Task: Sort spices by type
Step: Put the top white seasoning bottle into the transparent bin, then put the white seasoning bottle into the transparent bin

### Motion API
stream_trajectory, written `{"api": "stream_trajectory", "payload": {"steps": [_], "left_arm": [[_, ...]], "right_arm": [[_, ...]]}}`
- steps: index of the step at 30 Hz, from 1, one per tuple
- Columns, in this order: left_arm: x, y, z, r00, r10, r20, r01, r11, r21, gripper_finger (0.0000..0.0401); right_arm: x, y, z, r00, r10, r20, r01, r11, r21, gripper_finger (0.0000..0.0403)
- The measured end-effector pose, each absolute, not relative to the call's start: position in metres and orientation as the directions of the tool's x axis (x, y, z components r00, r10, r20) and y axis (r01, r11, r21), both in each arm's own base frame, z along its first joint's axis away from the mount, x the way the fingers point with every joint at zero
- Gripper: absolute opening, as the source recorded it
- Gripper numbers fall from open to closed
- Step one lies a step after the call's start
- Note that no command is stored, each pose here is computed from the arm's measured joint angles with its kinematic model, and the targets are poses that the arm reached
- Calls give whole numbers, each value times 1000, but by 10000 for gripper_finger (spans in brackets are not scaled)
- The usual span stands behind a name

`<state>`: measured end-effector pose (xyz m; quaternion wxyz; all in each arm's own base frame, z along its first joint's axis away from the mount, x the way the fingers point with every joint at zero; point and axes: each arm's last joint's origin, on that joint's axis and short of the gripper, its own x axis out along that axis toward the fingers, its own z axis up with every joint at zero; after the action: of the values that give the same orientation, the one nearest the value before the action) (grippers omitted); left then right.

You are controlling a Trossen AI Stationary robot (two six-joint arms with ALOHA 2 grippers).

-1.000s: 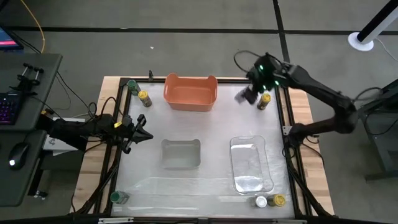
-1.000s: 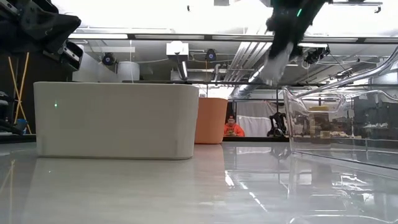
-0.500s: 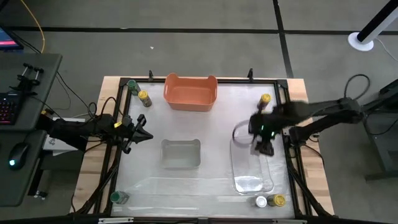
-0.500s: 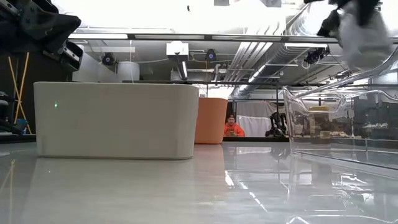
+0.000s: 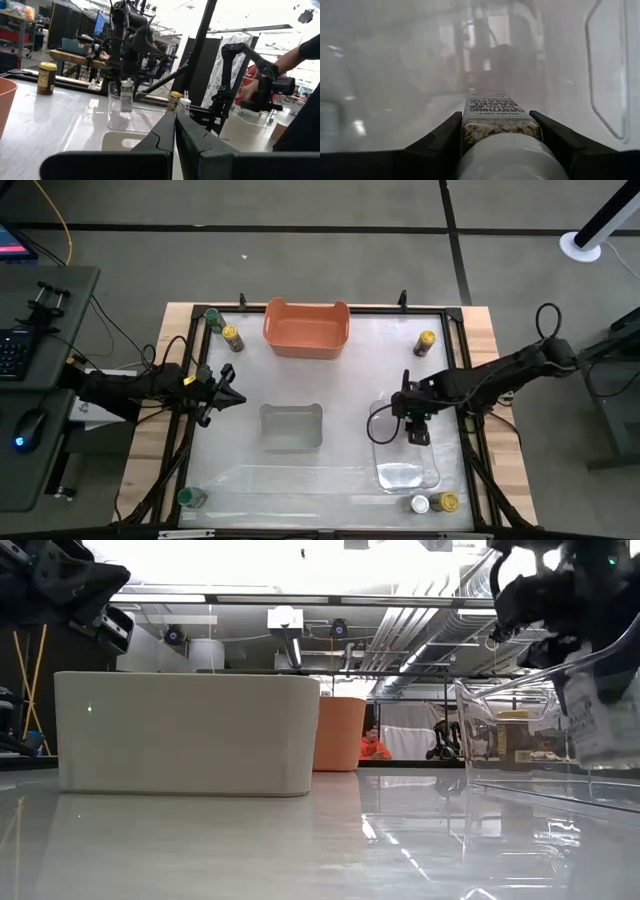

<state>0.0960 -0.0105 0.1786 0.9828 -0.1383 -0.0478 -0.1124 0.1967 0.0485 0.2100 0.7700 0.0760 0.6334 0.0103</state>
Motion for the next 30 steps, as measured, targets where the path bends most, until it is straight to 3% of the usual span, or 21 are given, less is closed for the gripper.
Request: {"api": "stream_trajectory", "payload": {"steps": [6, 12, 16, 25, 30], "left_arm": [[96, -11, 179, 970, -208, 125, 234, 936, -261, 3], [96, -11, 179, 970, -208, 126, 234, 937, -261, 3], [96, -11, 179, 970, -207, 125, 234, 936, -261, 3], [96, -11, 179, 970, -208, 125, 234, 936, -261, 3], [96, -10, 179, 970, -207, 125, 234, 937, -261, 3]], "right_arm": [[194, 47, 205, 186, 81, -979, 1, 997, 83, 197], [194, 47, 205, 186, 82, -979, -9, 997, 82, 277], [195, 47, 210, 189, 83, -979, -9, 997, 83, 294], [207, 50, 266, 261, 97, -961, -5, 995, 99, 297], [215, 55, 305, 366, 196, -910, 113, 961, 252, 298]]}}
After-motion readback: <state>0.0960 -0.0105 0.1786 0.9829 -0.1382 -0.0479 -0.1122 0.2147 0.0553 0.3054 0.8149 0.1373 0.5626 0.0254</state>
